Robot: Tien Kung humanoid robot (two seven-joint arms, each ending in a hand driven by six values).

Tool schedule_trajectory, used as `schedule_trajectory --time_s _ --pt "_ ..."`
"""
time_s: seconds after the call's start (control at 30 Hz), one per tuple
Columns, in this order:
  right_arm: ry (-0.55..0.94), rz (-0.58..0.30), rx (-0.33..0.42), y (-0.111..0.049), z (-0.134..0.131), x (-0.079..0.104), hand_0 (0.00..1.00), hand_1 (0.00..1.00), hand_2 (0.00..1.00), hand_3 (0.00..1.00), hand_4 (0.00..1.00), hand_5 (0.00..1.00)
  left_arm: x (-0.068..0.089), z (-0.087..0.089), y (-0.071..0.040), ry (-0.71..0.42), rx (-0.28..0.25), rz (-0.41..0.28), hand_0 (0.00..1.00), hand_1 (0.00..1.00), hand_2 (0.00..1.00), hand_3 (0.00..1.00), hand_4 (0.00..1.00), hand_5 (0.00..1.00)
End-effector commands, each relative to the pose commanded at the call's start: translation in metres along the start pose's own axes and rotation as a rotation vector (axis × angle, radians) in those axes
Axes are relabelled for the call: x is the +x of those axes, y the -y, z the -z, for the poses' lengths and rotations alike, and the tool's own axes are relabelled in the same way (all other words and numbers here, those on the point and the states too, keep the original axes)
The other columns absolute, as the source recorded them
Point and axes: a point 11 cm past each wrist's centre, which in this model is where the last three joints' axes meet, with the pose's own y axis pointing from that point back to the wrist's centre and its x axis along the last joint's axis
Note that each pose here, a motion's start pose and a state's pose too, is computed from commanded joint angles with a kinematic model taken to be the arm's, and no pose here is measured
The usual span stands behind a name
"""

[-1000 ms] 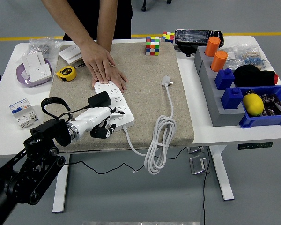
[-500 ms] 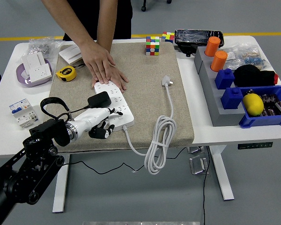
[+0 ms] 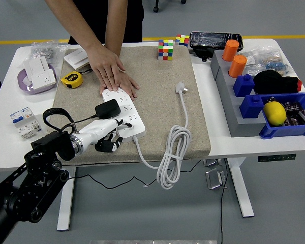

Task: Pick up the plug,place it near the board,insert it into the board,press the button

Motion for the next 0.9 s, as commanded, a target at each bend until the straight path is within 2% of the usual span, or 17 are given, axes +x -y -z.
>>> schedule_trajectory --time_s 0.3,0.47,0.7,0.9 --pt "0.001 0.0 0.0 0.0 0.0 0.0 0.819 0.774 0.747 0.753 0.998 0.998 -0.008 0.004 0.0 0.002 0.013 0.029 0.106 0.002 0.101 0.852 0.377 0.002" --pt "0.002 -0.001 0.0 0.0 0.0 0.0 0.819 0.775 0.747 0.753 0.998 0.998 -0.007 0.004 0.0 0.004 0.012 0.026 0.106 0.002 0.1 0.849 0.376 0.002" --pt "0.007 0.0 0.004 0.0 0.003 0.0 0.819 0.775 0.747 0.752 0.998 0.998 0.003 -0.002 -0.001 0.007 -0.003 -0.001 0.106 0.002 0.1 0.848 0.376 0.002" --pt "0.007 0.001 0.001 0.0 0.002 -0.001 0.819 0.775 0.747 0.752 0.998 0.998 0.022 -0.017 -0.007 0.013 -0.046 -0.062 0.106 0.002 0.1 0.847 0.375 0.002"
